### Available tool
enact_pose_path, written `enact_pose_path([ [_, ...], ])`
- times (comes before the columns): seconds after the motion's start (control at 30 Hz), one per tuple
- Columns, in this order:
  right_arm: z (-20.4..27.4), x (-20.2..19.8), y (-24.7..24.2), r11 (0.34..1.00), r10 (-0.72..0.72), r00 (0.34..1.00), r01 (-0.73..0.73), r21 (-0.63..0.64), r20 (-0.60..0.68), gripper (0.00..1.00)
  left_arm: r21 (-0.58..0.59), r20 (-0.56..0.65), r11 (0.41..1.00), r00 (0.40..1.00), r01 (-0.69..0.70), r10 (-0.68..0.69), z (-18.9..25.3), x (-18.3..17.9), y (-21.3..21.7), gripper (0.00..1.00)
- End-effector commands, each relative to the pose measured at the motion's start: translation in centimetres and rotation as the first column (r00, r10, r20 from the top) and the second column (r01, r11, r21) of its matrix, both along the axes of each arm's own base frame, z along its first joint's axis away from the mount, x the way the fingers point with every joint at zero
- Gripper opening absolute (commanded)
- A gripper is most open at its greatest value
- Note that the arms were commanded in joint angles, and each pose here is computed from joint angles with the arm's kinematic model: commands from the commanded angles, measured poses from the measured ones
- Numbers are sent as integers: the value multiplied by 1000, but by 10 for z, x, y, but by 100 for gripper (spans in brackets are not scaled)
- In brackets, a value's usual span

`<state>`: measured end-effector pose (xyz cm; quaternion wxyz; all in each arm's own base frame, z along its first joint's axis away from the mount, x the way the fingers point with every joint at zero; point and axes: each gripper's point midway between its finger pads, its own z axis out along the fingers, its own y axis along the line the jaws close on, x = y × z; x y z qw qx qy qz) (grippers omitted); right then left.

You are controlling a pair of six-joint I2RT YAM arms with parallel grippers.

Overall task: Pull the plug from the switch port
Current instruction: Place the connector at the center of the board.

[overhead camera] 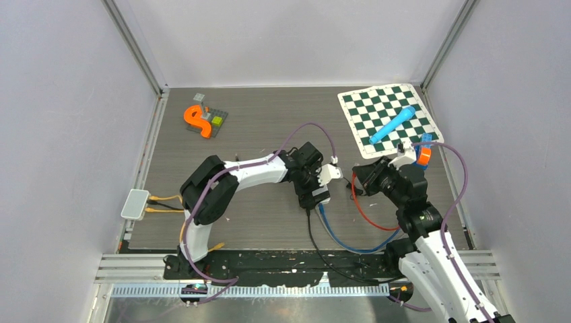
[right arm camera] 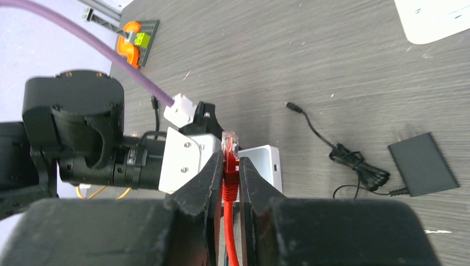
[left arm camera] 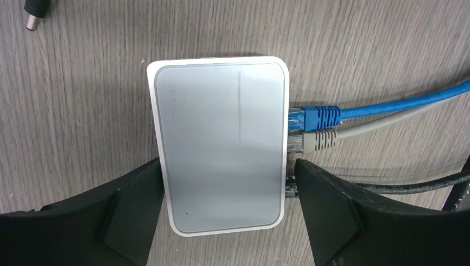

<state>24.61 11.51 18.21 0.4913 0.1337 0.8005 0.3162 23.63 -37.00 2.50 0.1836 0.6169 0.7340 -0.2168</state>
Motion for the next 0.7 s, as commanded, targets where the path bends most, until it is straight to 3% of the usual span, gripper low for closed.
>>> enact_pose_path([
  [0.0, 14, 12, -17, 994, -77, 997, 78, -76, 22, 5, -46, 34, 999, 999, -7, 9, 20, 1, -3, 94],
  [0.07, 17, 16, -21, 991, -105, 994, 107, -81, 24, 5, -63, 48, 998, 998, -27, 31, 24, 4, -4, 99],
  [0.33, 17, 39, -15, 991, -134, 991, 134, -22, 14, 5, -234, 142, 961, 972, -150, 186, 66, 27, -4, 100],
  [0.67, 17, 65, 25, 995, 9, 999, -5, 100, -43, 5, -455, 178, 815, 860, -360, 479, 117, 63, 41, 100],
])
